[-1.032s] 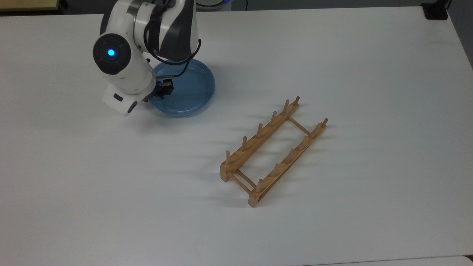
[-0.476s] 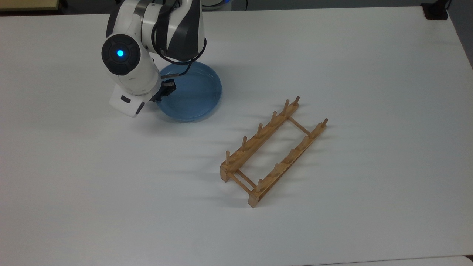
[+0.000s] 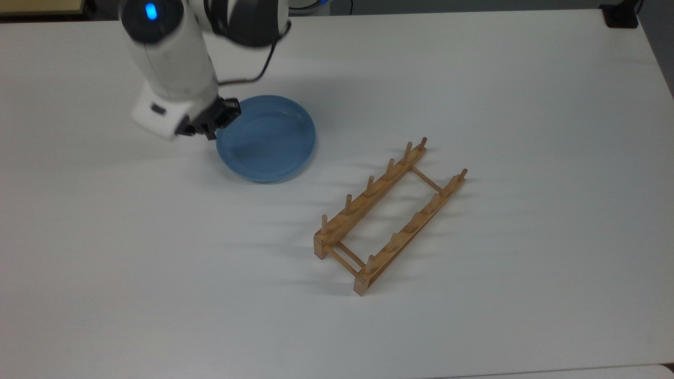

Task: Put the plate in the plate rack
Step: 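Lower the open gripper onto the plate rim and position the fingers, then close the gripper on the blue plate's rim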

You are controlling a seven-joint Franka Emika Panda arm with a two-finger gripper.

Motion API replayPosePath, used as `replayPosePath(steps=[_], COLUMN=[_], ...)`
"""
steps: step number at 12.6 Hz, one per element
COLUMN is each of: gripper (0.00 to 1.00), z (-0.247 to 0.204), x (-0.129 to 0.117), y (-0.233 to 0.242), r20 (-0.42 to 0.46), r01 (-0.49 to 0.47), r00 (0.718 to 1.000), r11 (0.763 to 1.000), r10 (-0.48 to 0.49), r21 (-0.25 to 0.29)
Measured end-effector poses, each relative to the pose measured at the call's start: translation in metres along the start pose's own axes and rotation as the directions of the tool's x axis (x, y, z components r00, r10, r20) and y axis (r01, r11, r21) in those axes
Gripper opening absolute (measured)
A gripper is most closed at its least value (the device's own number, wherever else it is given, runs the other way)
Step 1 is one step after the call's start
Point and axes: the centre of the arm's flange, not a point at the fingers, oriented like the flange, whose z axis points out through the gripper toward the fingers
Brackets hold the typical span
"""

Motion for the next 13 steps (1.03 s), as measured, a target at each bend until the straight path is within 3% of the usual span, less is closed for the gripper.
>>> replayPosePath(steps=[5, 8, 11, 13], gripper=[0.0, 0.02, 0.45, 0.66], z=[-0.133, -0.118, -0.017, 0.018], x=[-0.02, -0.025, -0.014, -0.011], y=[-0.023, -0.024, 0.004, 0.016], r20=[-0.212, -0.16, 0.001, 0.05], r01=[-0.009, 0.028, 0.013, -0.001], r00=[0.977, 0.987, 1.0, 0.999], r11=[0.998, 0.999, 0.999, 0.999], r10=[-0.003, -0.033, -0.013, -0.001], r21=[-0.055, -0.034, 0.031, 0.05])
